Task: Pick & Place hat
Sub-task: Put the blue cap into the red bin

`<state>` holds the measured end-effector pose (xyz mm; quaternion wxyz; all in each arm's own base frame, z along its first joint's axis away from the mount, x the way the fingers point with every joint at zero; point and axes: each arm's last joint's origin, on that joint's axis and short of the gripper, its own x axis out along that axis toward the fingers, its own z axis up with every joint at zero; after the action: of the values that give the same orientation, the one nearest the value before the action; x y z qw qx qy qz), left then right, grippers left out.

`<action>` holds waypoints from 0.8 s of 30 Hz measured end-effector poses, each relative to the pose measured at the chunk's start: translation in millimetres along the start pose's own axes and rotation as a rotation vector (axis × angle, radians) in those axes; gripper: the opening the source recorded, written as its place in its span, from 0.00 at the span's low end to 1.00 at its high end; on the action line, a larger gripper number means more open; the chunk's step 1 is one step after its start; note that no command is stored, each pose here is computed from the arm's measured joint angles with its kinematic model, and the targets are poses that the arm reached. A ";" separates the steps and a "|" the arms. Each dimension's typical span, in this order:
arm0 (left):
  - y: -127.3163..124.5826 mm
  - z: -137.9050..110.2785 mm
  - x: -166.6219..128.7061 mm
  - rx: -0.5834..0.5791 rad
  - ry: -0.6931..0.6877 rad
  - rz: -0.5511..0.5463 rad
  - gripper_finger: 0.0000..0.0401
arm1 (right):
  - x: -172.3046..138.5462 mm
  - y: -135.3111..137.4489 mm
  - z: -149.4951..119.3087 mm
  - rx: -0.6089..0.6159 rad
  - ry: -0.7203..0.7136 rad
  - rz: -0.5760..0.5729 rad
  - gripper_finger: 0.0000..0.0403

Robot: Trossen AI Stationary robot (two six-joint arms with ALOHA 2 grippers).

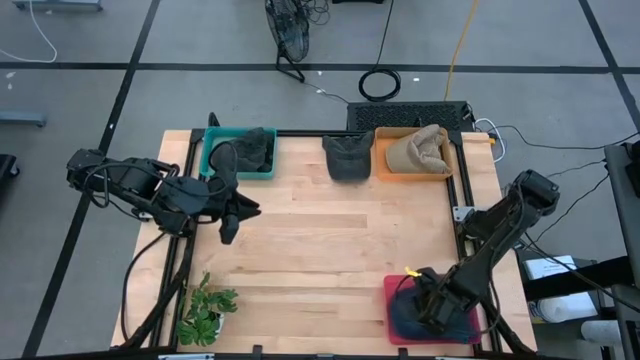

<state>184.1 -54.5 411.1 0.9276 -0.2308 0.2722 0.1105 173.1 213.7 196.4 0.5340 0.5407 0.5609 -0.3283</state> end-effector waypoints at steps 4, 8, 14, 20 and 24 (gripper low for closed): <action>0.2 0.2 0.1 -0.002 -0.006 0.006 0.23 | 3.2 8.5 1.4 -0.009 -0.063 0.106 0.21; 0.2 0.2 0.1 -0.008 -0.006 0.006 0.23 | 2.4 9.8 5.3 -0.018 -0.085 0.107 0.21; -0.1 0.1 0.1 -0.017 0.000 -0.002 0.23 | 2.0 2.5 7.7 0.003 -0.058 -0.003 0.21; -0.3 0.1 0.1 -0.005 0.003 -0.007 0.23 | 2.6 9.4 9.2 -0.010 -0.205 0.159 0.21; -0.4 -0.1 0.0 -0.013 0.008 -0.013 0.23 | 1.2 16.5 9.7 -0.056 -0.287 0.277 0.21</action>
<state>184.3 -54.9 411.2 0.9257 -0.2389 0.2737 0.1051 191.5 208.2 196.6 0.6634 0.5453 0.4083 -0.3096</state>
